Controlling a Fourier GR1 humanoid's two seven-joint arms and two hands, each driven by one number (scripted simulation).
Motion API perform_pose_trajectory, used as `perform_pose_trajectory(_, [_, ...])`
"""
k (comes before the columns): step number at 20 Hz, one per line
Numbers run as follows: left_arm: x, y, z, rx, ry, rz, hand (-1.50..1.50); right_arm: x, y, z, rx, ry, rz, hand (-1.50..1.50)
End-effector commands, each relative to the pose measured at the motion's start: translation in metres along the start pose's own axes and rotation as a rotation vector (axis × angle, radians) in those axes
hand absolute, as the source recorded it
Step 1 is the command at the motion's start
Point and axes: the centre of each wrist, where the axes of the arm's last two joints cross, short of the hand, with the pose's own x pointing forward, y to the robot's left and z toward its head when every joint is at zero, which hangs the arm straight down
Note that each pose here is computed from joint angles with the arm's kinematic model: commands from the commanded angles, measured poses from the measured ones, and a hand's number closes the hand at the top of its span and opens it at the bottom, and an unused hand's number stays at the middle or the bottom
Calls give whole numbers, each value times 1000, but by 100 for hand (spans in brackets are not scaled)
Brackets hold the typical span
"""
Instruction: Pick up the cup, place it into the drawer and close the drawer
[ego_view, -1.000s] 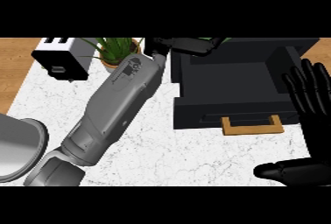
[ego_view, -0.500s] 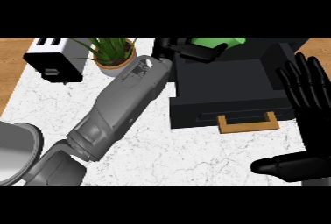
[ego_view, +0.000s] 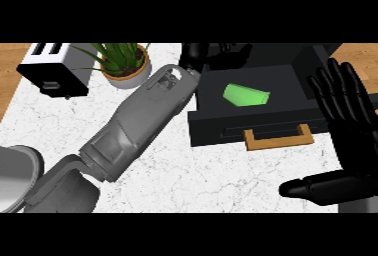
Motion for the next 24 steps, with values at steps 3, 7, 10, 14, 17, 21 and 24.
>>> perform_pose_trajectory(3, [-8, -4, 6, 8, 16, -33, -150, 9, 0, 0, 7, -22, -26, -150])
perform_pose_trajectory(7, [4, -4, -1, 18, -17, 41, -150, 3, -4, -2, 21, -40, -57, -150])
perform_pose_trajectory(10, [13, -7, -1, -15, -78, 154, -150, -3, -3, -7, 14, -22, -89, -150])
perform_pose_trajectory(14, [15, -9, 4, 19, -117, 252, -150, 23, -9, 2, 49, -9, -134, -150])
perform_pose_trajectory(17, [15, -11, 7, 18, -141, 308, -150, 21, -10, 4, 38, 2, -114, -150])
perform_pose_trajectory(21, [38, 0, -3, 42, -100, 361, -150, 25, -23, 23, 62, 19, -74, 150])
perform_pose_trajectory(24, [23, 16, 4, 74, -122, 384, -150, 34, -24, 19, 163, 38, 61, 150])
